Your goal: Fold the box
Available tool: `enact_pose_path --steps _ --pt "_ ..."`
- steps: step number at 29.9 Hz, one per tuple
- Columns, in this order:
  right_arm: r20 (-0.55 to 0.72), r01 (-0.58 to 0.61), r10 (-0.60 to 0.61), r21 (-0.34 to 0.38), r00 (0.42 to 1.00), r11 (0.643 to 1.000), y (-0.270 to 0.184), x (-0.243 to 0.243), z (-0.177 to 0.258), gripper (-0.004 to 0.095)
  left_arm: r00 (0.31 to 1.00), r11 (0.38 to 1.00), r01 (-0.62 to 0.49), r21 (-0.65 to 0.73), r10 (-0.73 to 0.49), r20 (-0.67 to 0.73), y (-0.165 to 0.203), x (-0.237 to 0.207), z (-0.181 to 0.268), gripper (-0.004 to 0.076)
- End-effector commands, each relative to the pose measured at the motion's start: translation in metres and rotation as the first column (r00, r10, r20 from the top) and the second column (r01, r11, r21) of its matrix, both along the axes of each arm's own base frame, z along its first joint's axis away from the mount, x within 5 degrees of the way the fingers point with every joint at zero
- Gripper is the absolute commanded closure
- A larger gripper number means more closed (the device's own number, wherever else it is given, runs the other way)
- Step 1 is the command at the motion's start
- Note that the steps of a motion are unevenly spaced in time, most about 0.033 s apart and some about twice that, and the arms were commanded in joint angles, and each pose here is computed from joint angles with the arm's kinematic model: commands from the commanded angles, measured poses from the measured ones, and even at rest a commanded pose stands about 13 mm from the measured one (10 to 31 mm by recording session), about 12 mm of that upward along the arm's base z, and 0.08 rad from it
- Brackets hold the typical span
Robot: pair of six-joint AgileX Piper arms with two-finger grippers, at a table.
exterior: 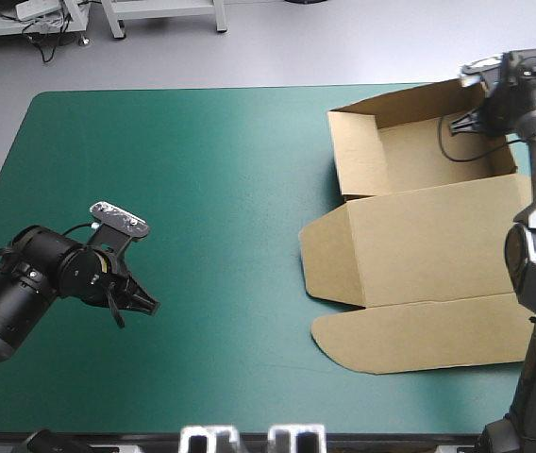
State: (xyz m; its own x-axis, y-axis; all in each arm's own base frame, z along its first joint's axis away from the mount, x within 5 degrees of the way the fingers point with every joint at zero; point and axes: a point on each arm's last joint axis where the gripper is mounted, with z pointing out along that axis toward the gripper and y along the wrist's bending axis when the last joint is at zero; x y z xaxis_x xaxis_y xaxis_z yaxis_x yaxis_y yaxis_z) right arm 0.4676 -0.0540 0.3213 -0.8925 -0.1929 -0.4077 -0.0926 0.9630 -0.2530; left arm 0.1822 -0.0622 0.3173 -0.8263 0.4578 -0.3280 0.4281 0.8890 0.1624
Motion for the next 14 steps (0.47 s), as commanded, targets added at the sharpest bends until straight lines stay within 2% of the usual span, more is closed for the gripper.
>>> enact_pose_path --steps 1,5,9,12,14 --pt "0.102 0.117 -0.119 0.022 0.988 0.993 -0.058 -0.024 0.038 0.0927 0.997 1.0 0.002 -0.021 -0.001 0.075 0.0 0.0 0.013 0.0733" --pt "0.104 0.24 -0.242 0.038 0.965 0.97 -0.113 -0.041 0.038 0.0926 0.997 1.0 0.003 -0.022 -0.001 0.077 0.0 0.0 0.013 0.0733" --pt "0.111 0.318 -0.33 0.116 0.937 0.941 -0.151 -0.057 0.037 0.0926 0.997 1.0 0.003 -0.022 -0.001 0.077 0.0 0.0 0.013 0.0733" --pt "0.111 0.315 -0.338 0.182 0.935 0.931 -0.16 -0.061 0.033 0.0926 0.997 1.0 0.003 -0.016 -0.002 0.081 0.001 0.0 0.013 0.0733" --pt "0.106 0.296 -0.318 0.184 0.942 0.937 -0.161 -0.06 0.031 0.0926 0.997 1.0 0.003 -0.01 -0.002 0.083 0.001 0.001 0.013 0.0733"
